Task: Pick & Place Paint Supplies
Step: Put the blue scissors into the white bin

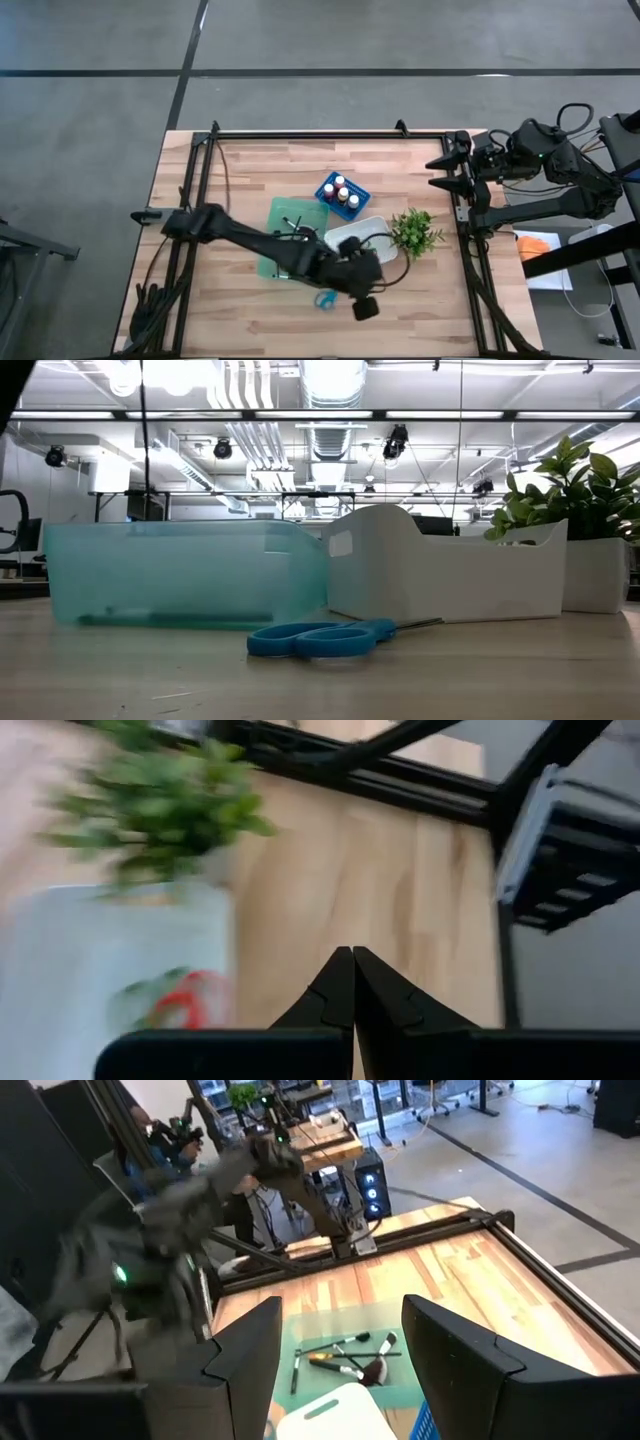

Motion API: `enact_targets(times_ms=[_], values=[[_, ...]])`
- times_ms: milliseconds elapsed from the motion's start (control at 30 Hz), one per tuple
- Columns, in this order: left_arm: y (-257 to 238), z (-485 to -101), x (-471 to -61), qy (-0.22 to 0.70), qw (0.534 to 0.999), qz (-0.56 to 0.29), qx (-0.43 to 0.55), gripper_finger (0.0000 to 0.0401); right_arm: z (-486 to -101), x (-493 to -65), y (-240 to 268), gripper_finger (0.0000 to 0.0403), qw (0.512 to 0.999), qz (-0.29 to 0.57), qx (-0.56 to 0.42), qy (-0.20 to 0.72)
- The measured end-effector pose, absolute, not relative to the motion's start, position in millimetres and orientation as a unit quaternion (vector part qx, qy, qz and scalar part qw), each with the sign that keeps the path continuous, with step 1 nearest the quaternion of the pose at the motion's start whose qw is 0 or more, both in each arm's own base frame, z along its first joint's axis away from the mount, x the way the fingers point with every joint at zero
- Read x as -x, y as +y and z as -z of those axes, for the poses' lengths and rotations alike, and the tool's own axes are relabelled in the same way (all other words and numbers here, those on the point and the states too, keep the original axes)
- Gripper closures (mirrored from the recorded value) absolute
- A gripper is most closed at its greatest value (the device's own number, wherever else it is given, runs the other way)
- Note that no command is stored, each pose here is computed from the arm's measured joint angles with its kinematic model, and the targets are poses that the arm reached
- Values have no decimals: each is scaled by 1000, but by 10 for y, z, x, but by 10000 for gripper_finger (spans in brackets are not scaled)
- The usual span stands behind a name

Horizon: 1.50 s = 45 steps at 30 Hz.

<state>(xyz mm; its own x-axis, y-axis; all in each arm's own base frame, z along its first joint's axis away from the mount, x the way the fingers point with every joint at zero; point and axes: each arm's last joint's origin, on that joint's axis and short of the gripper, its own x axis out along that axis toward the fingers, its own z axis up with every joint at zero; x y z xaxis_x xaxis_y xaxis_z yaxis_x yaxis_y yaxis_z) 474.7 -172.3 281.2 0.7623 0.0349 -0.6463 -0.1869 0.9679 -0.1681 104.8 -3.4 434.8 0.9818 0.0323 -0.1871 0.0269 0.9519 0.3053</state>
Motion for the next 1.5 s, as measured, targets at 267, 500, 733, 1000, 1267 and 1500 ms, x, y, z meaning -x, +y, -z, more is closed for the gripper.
enact_targets(times_ms=[267, 500, 733, 1000, 1267, 1500], values=[[-2085, -3131, -4077, 411, 909, -39, 61, 399, -4311, -1024, -27, 198, 982, -10, -157, 102], [-2647, -2970, -3686, 449, 892, 43, 27, 347, -4300, -1011, -24, 198, 982, -13, -158, 102], [-2562, -2613, -3795, 460, 886, 38, 53, 264, -4295, -1025, -25, 198, 982, -13, -159, 104], [-2341, -2132, -3827, 507, 860, 31, 58, 279, -4280, -1033, -28, 198, 981, -8, -164, 106], [-2306, -1891, -3787, 516, 853, 43, 56, 284, -4245, -1047, -30, 198, 980, -5, -163, 111], [-2310, -1774, -3779, 513, 852, 76, 62, 284, -4156, -1097, -33, 198, 979, -3, -165, 124]])
